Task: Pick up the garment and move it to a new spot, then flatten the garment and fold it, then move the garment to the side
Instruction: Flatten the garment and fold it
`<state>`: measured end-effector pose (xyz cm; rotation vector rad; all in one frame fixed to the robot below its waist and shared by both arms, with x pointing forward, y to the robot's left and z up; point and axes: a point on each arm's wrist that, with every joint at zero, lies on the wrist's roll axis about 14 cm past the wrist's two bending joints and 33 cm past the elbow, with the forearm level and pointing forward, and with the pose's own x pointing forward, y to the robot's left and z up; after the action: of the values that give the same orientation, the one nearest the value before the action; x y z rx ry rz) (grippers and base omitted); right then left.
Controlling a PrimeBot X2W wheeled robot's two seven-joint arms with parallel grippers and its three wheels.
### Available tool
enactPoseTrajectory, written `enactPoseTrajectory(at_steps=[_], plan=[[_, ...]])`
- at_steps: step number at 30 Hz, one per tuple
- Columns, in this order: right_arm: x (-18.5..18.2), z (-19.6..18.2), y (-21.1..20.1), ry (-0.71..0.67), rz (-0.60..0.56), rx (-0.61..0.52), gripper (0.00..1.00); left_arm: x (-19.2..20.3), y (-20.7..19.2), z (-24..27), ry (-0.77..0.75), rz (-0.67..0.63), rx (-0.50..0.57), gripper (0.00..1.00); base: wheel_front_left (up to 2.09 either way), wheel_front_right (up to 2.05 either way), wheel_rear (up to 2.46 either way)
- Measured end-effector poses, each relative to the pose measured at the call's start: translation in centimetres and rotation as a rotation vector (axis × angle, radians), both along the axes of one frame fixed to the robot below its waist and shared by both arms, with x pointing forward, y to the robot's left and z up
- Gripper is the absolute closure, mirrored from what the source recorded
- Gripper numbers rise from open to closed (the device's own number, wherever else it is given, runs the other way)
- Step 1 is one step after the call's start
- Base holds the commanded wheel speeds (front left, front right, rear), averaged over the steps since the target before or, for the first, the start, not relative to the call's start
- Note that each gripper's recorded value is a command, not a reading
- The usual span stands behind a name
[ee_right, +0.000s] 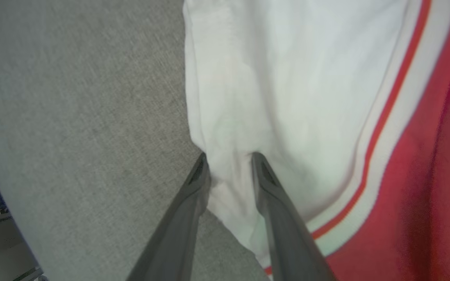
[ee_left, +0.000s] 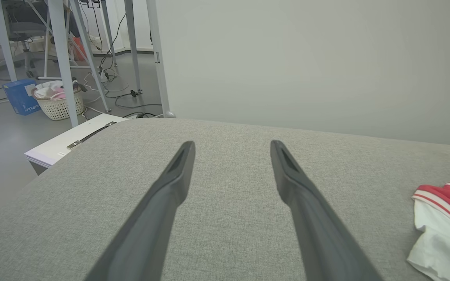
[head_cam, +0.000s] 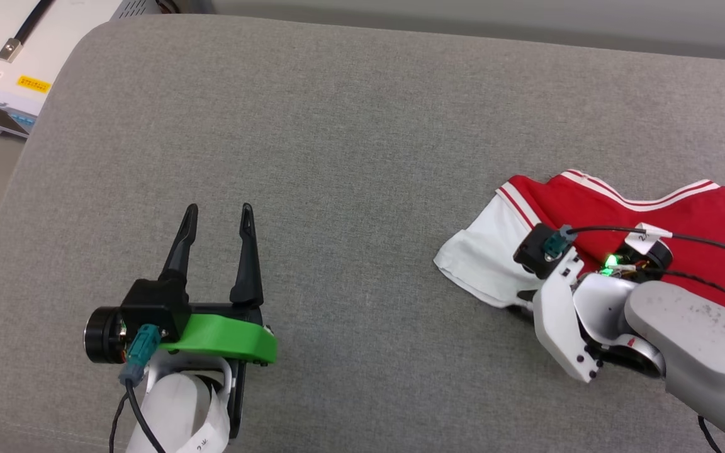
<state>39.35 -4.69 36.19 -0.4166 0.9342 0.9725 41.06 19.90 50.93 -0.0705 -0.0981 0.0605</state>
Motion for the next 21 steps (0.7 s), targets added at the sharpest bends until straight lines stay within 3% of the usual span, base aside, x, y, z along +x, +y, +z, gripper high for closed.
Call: enactPoseTrajectory(at_steps=[10,17,21], plan=[[5.6,8.8,6.0,-0.263,-0.018,0.324,1.00,-0.5,0.7,1.0,-0.026,0.026,0.002,0.00,0.00,0.00,0.00],[3.0,10.3,12.3,-0.244,0.071,0.487,1.00,-0.6,1.3,0.9,-0.021,0.044,0.003,0.00,0.00,0.00,0.00],[-0.1,8.1,14.4,-0.161,0.134,0.473,1.00,-0.6,1.6,0.5,-0.011,0.055,0.000,0.00,0.00,0.00,0.00]])
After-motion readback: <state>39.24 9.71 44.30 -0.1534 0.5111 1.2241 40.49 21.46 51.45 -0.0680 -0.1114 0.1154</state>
